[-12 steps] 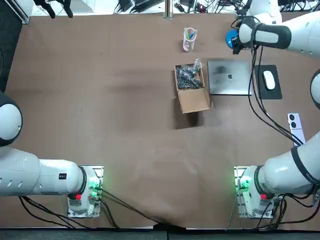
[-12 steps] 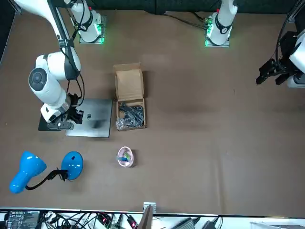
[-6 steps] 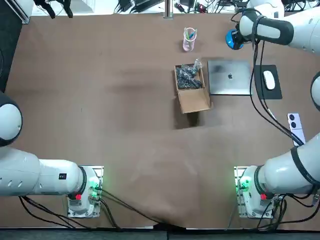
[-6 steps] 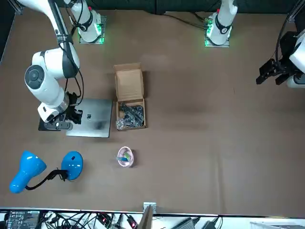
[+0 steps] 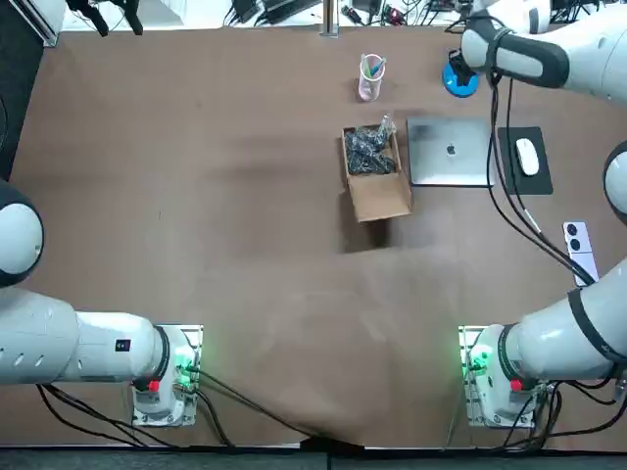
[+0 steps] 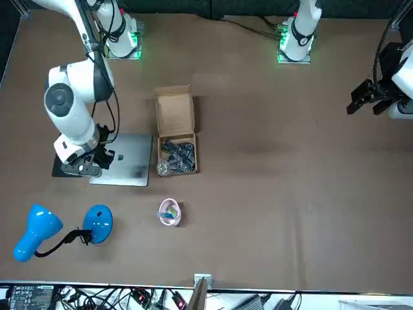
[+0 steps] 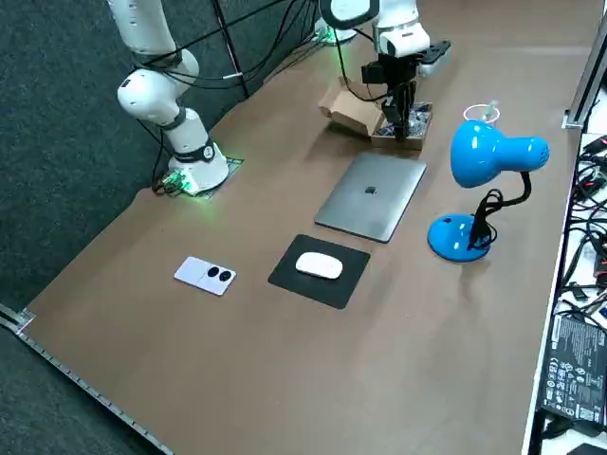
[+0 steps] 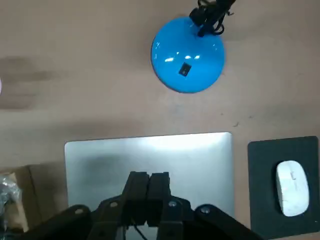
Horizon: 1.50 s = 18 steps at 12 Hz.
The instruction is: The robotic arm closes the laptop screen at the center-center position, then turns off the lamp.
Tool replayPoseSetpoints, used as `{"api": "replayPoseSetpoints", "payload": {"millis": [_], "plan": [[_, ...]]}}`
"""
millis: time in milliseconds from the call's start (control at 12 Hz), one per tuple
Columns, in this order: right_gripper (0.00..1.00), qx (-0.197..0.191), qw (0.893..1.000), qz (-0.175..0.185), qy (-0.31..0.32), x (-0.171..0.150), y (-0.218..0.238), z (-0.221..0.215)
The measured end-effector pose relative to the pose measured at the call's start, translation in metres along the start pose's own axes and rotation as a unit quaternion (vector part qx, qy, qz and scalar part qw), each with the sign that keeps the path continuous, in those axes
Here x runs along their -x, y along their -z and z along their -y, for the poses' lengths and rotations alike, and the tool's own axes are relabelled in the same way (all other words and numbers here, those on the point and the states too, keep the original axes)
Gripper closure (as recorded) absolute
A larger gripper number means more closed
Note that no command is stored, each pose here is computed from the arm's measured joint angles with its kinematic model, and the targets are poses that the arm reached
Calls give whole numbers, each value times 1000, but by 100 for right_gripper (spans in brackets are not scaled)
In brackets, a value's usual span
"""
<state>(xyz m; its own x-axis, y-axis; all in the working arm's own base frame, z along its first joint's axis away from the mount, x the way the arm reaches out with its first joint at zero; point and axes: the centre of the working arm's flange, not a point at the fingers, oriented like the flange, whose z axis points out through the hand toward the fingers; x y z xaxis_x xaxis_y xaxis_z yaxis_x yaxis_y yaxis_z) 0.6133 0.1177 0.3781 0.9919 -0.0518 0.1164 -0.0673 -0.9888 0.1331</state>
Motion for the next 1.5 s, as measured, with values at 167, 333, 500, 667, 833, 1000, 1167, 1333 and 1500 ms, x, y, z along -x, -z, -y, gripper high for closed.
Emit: {"api": "replayPoseSetpoints", "payload": {"millis": [167,333,500,667,833,1000,1167,1333,1500], "plan": [[98,22,1000,-12,-4,1,3,13],[98,32,999,-18,-7,-2,7,18],[98,47,998,-29,-31,-11,8,23],[98,71,994,-50,-61,-14,6,28],[98,96,989,-71,-86,-12,-1,40],[98,103,985,-94,-102,-12,-6,50],[98,108,981,-121,-106,-15,-8,54],[98,114,976,-148,-109,-18,-12,56],[98,119,973,-164,-113,-19,-20,58]]}}
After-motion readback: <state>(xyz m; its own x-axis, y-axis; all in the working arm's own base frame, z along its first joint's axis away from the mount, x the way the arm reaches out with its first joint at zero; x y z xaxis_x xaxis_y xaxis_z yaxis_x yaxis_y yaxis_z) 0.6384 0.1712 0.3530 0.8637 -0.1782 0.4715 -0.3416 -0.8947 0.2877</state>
